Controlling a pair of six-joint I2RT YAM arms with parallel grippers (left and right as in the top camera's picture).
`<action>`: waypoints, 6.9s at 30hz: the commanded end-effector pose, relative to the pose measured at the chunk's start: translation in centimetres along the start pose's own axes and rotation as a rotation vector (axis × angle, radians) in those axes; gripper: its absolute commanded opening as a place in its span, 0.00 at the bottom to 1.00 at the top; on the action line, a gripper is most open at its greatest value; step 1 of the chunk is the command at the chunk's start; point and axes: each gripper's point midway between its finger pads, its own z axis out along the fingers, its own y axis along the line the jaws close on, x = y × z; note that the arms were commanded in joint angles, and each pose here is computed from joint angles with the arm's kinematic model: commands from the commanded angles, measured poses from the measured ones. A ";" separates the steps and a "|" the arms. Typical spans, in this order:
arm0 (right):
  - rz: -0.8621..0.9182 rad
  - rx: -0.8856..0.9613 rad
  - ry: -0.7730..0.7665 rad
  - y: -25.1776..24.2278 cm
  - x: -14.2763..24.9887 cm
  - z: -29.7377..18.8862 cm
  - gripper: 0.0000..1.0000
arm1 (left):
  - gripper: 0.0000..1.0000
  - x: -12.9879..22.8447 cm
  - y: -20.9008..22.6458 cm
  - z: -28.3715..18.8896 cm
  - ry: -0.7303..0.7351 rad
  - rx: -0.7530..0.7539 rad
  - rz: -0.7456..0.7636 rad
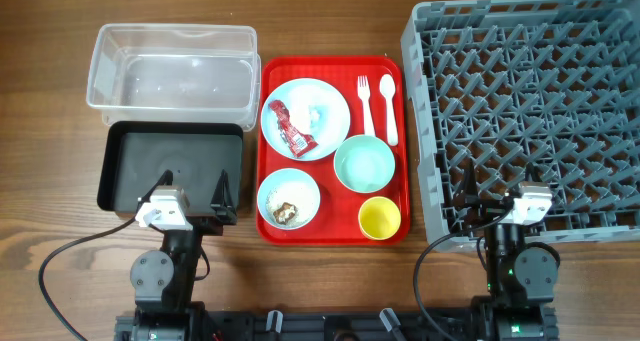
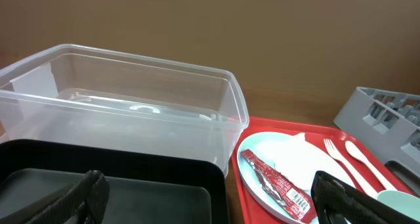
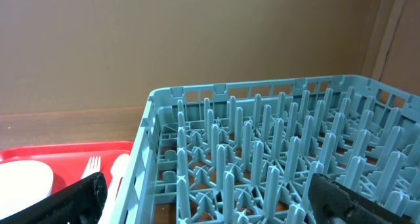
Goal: Sort waste into correct bins and load items into the dishwasher rack
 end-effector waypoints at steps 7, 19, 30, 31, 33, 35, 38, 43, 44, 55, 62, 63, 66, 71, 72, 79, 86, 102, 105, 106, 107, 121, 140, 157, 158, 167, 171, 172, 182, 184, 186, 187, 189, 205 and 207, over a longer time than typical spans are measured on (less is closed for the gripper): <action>-0.005 0.018 0.001 -0.4 0.1 0.0 1.00 | 1.00 0.4 0.1 0.0 0.015 -0.004 0.012; -0.005 0.018 0.001 -0.4 0.1 0.0 1.00 | 1.00 0.4 0.1 0.0 0.015 -0.004 0.012; -0.006 0.018 0.001 -0.4 0.1 0.0 1.00 | 1.00 0.4 0.1 0.0 0.015 -0.004 0.011; -0.006 0.018 0.001 -0.4 0.1 0.0 1.00 | 1.00 0.4 0.1 0.0 0.015 -0.004 0.011; -0.006 0.018 0.001 -0.4 0.1 0.0 1.00 | 1.00 0.4 0.1 0.0 0.015 -0.004 0.011; -0.005 0.018 0.001 -0.4 0.1 0.0 1.00 | 1.00 0.4 0.1 0.0 0.015 -0.004 0.011; -0.006 0.018 0.001 -0.4 0.1 0.0 1.00 | 1.00 0.4 0.1 0.0 0.015 -0.004 0.011; -0.006 0.018 0.001 -0.4 0.1 0.0 1.00 | 1.00 0.4 0.1 0.0 0.015 -0.004 0.011; -0.005 0.018 0.001 -0.4 0.1 0.0 1.00 | 1.00 0.4 0.1 0.0 0.015 -0.004 0.011; -0.006 0.018 0.001 -0.4 0.1 0.0 1.00 | 1.00 0.4 0.1 0.0 0.015 -0.004 0.011; -0.005 0.018 0.001 -0.4 0.1 0.0 1.00 | 1.00 0.4 0.1 0.0 0.015 -0.004 0.011; -0.006 0.018 0.001 -0.4 0.1 0.0 1.00 | 1.00 0.4 0.1 0.0 0.015 -0.004 0.011; -0.006 0.018 0.001 -0.4 0.1 0.0 1.00 | 1.00 0.4 0.1 0.0 0.015 -0.004 0.011; -0.006 0.018 0.001 -0.4 0.1 0.0 1.00 | 1.00 0.4 0.1 0.0 0.015 -0.004 0.011; -0.006 0.018 0.001 -0.4 0.1 0.0 1.00 | 1.00 0.4 0.1 0.0 0.015 -0.004 0.011; -0.005 0.018 0.001 -0.4 0.1 0.0 1.00 | 1.00 0.3 -1.6 0.0 0.018 0.098 0.012; -0.001 -0.168 0.013 2.8 0.3 -0.2 1.00 | 1.00 0.2 -4.2 -0.5 0.022 0.247 0.017; 0.194 -0.479 0.136 8.4 -13.5 -3.5 1.00 | 1.00 -11.4 -10.4 -3.4 0.028 0.491 -0.206; 0.222 -0.467 0.344 8.7 -13.5 -2.5 1.00 | 1.00 -12.1 -10.4 -1.8 0.223 0.428 -0.261; 0.235 -0.504 0.402 9.5 -14.0 -2.4 1.00 | 1.00 -12.3 -10.6 -1.1 0.318 0.410 -0.267; 0.236 -0.526 0.433 9.9 -14.6 -2.0 1.00 | 1.00 -12.4 -10.8 -0.7 0.373 0.408 -0.264; 0.356 -0.422 0.843 9.8 -7.6 2.1 1.00 | 0.86 -5.2 -16.4 3.1 1.025 0.430 -0.247; 0.413 -0.386 0.836 9.7 -7.7 2.9 1.00 | 0.49 14.9 -25.6 -0.9 1.393 0.304 0.305; 0.454 -0.753 0.778 14.7 -11.1 1.2 0.91 | 0.04 -5.8 -22.7 1.6 1.150 0.762 -0.454; 0.459 -0.868 0.752 16.2 -12.3 0.4 0.89 | 0.04 -7.9 -22.2 1.7 1.108 0.833 -0.521; 0.270 -1.499 0.474 26.9 -18.9 -6.4 0.90 | 0.04 -14.7 -21.6 -0.8 1.025 1.230 -0.712; 0.288 -1.477 0.489 27.4 -18.4 -5.2 0.90 | 0.04 -14.6 -22.2 -1.2 1.040 1.248 -0.703; 0.289 -1.468 0.492 27.5 -18.2 -4.8 0.90 | 0.04 -14.5 -22.3 -1.3 1.044 1.252 -0.701; 0.345 -1.360 0.485 25.8 -18.3 -1.7 0.90 | 0.04 -14.6 -22.4 -1.4 1.040 1.260 -0.696; 0.357 -1.363 0.468 24.8 -19.0 -1.6 0.90 | 0.04 -14.7 -22.1 -1.1 1.030 1.252 -0.699; 0.355 -1.409 0.461 24.5 -19.5 -2.2 0.90 | 0.04 -14.9 -22.0 -0.9 1.015 1.255 -0.689; 0.355 -1.429 0.467 24.6 -19.5 -2.6 0.91 | 0.04 -14.9 -22.1 -0.9 1.008 1.260 -0.681; 0.360 -1.481 0.491 24.7 -19.4 -3.4 0.90 | 0.04 -15.0 -22.1 -0.9 1.002 1.267 -0.672; 0.301 -1.579 0.448 27.7 -19.7 -5.8 0.82 | 0.04 -14.3 -23.3 -1.2 1.016 1.273 -0.629; 0.301 -1.575 0.450 27.7 -19.6 -5.7 0.82 | 0.04 -14.1 -23.5 -1.2 1.019 1.271 -0.623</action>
